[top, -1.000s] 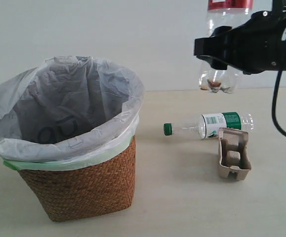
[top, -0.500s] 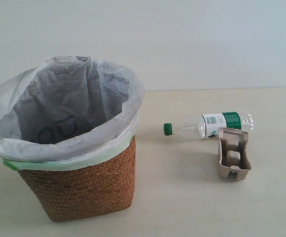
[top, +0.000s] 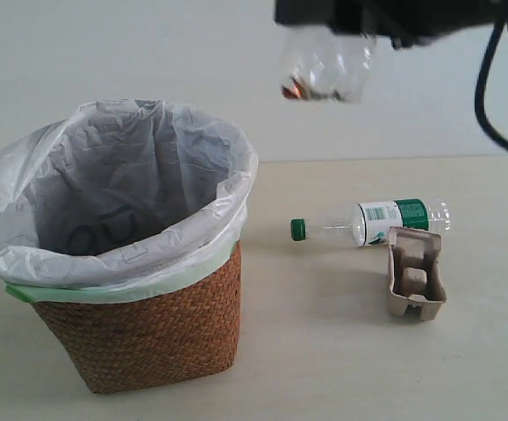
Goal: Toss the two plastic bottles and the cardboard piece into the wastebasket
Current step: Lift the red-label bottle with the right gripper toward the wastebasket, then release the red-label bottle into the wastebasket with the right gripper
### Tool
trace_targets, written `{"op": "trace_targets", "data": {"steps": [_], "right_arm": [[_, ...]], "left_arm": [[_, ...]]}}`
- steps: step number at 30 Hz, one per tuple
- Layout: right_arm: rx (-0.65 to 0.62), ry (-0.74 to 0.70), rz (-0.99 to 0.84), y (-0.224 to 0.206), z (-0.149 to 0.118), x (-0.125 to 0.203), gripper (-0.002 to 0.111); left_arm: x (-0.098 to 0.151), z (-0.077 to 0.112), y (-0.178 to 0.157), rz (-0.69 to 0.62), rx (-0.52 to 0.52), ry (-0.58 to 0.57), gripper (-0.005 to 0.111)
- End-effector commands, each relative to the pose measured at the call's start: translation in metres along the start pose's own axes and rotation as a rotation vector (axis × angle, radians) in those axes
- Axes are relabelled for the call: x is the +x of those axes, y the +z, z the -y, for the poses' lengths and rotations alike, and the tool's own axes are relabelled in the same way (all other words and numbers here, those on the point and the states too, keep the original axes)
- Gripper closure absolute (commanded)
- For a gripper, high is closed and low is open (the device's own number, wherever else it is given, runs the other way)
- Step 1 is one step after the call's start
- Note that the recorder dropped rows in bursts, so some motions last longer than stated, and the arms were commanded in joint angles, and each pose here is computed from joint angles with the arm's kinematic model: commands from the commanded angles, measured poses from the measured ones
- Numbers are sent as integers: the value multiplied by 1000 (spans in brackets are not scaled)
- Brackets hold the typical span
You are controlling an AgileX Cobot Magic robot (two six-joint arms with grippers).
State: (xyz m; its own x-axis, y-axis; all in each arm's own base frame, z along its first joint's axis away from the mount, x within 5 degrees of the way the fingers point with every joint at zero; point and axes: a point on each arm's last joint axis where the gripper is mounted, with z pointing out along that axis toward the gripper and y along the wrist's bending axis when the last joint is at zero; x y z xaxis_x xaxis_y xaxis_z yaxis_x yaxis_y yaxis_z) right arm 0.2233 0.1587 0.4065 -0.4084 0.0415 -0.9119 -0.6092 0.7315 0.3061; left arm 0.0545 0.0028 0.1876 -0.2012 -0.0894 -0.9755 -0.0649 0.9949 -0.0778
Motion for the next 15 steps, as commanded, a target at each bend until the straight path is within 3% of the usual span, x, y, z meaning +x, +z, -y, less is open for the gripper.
{"op": "trace_targets", "data": {"steps": [1, 5, 8, 11, 15], "right_arm": [[-22, -31, 70, -11, -7, -22, 108], [227, -53, -84, -12, 40, 1, 108], [679, -72, -266, -36, 114, 33, 108], [898, -101, -345, -58, 141, 38, 108], [1001, -144, -409, -70, 151, 39, 108]], "left_arm": [[1, 0, 0, -1, 6, 1, 103], [1, 0, 0, -1, 6, 1, 103], [1, 0, 0, -1, 6, 1, 103], [1, 0, 0, -1, 6, 1, 103], [1, 0, 0, -1, 6, 1, 103]]}}
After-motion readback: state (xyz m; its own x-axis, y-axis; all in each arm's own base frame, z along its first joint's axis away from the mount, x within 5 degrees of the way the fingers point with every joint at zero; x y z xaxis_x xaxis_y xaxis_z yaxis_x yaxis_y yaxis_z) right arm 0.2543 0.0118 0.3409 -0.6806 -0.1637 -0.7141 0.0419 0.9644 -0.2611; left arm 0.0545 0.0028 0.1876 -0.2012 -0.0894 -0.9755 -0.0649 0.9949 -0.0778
